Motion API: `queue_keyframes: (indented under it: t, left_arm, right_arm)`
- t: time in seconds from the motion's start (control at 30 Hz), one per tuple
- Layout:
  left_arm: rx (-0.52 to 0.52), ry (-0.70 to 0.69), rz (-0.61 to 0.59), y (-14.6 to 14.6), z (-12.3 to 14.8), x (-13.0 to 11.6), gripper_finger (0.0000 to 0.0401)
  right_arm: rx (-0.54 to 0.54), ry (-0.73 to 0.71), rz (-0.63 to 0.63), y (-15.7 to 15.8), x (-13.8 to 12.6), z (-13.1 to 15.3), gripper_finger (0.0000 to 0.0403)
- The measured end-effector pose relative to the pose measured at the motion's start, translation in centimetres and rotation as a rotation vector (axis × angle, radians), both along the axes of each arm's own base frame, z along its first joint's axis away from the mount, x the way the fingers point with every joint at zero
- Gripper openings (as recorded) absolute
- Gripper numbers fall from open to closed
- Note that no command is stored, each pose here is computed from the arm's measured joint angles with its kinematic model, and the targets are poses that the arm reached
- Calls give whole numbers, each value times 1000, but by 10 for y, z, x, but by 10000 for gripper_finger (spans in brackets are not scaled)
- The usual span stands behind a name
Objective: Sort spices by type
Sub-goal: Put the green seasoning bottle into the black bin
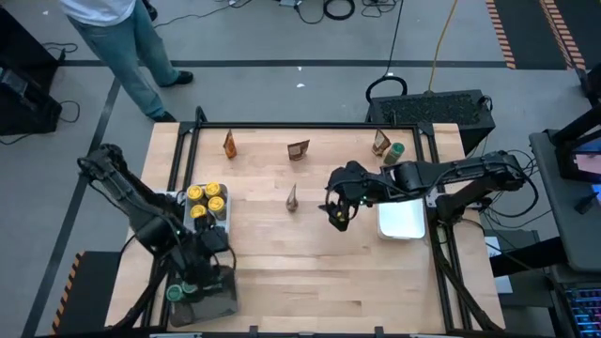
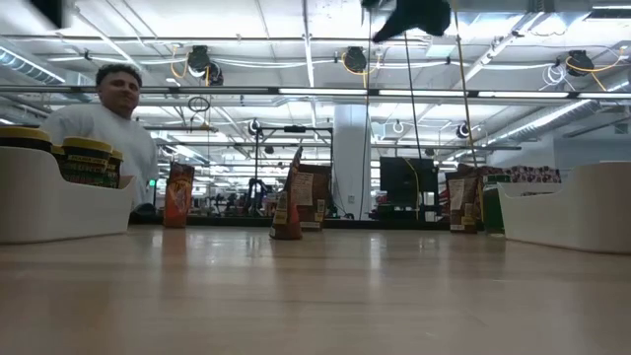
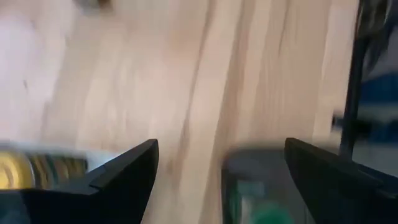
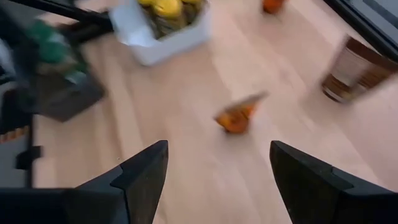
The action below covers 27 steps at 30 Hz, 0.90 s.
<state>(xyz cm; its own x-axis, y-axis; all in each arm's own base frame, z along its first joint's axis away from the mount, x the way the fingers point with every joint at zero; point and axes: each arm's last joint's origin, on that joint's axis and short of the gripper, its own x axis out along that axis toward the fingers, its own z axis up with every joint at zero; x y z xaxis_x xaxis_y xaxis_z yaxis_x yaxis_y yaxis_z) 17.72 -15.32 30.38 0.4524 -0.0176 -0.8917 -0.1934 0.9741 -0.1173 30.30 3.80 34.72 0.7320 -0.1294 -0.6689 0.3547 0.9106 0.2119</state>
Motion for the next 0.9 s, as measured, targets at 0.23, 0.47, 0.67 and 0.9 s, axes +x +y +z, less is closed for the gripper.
queue_keyframes:
  t: [0.23, 0.47, 0.67, 0.9]
  left_arm:
    - [40, -238, 12, 28, 14, 41, 350]
    - [111, -539, 81, 79, 37, 87, 350]
    - [129, -645, 97, 128, 47, 107, 350]
    - [132, -604, 182, 179, 40, 111, 350]
  right_arm:
    - [3, 154, -149, -40, -9, -10, 265]
    - [-41, 432, -218, -92, -37, -21, 265]
    - [-22, 604, -188, -140, -64, -25, 265]
    - [22, 624, -221, -192, -103, -21, 265]
